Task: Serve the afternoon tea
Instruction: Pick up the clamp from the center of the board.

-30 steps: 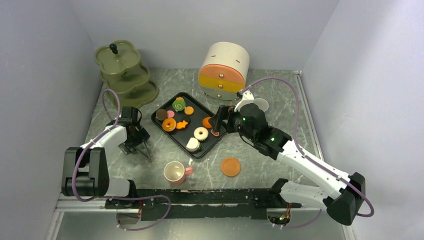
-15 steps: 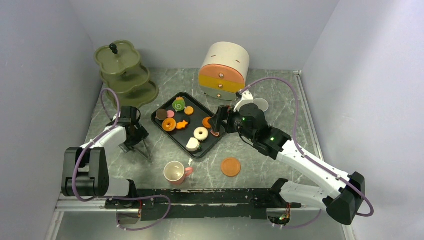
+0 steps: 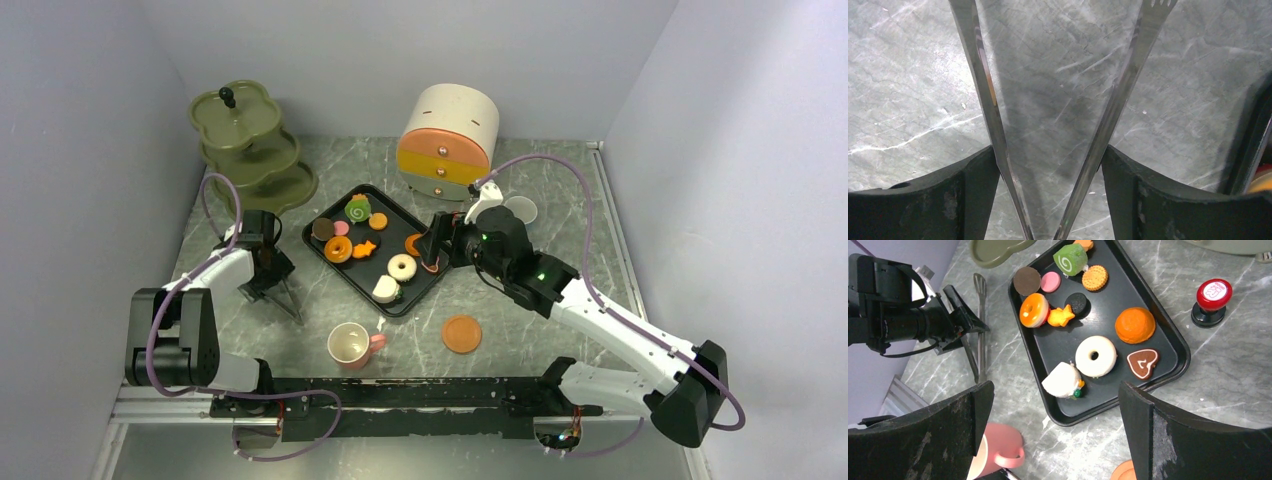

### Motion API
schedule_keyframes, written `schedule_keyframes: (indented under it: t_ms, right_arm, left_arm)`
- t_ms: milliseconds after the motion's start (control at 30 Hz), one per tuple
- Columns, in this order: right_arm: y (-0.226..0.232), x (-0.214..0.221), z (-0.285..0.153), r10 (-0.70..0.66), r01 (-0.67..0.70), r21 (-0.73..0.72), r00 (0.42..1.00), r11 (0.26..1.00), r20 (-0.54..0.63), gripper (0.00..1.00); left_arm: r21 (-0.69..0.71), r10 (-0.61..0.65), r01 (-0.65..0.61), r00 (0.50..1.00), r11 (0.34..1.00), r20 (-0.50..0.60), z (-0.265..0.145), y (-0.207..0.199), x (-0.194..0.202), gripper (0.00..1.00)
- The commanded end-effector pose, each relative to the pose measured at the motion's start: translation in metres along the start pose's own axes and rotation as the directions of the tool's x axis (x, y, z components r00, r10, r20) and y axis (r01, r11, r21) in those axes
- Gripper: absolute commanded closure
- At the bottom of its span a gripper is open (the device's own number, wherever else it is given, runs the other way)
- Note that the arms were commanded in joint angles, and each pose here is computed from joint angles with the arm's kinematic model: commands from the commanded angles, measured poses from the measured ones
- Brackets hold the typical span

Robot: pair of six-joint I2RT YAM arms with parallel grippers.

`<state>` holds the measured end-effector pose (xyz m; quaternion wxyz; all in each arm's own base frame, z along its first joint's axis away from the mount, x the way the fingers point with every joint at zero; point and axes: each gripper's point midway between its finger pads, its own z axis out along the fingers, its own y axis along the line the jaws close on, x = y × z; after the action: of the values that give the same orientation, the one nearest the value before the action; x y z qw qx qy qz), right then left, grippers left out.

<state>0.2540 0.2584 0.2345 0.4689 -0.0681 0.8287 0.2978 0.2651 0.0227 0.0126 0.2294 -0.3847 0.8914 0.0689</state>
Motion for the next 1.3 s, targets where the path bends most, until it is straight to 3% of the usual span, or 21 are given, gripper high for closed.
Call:
schedule_keyframes:
  t_ms: [0,367,1267]
  right_arm:
    - [0.004,-0.001,0.0,0.02,-0.02,-0.027,1.0,0.999,0.005,0.01]
    - [0.007,-0.006,-0.001,0.045,-0.044,-0.033,0.999,0.998,0.021,0.02]
    - [0.015,-0.02,-0.018,0.055,-0.048,-0.082,0.995,0.995,0.079,0.02]
  left_arm:
    - [-0.008,-0.029,0.029,0.999,1.0,-0.037,0.009,0.003,0.011,0.25]
    - [0.016,-0.074,0.073,0.997,0.997,0.016,0.005,0.004,0.002,0.32]
    - [0.001,-0.155,0.155,0.987,0.988,0.037,0.008,0.003,-0.01,0.12]
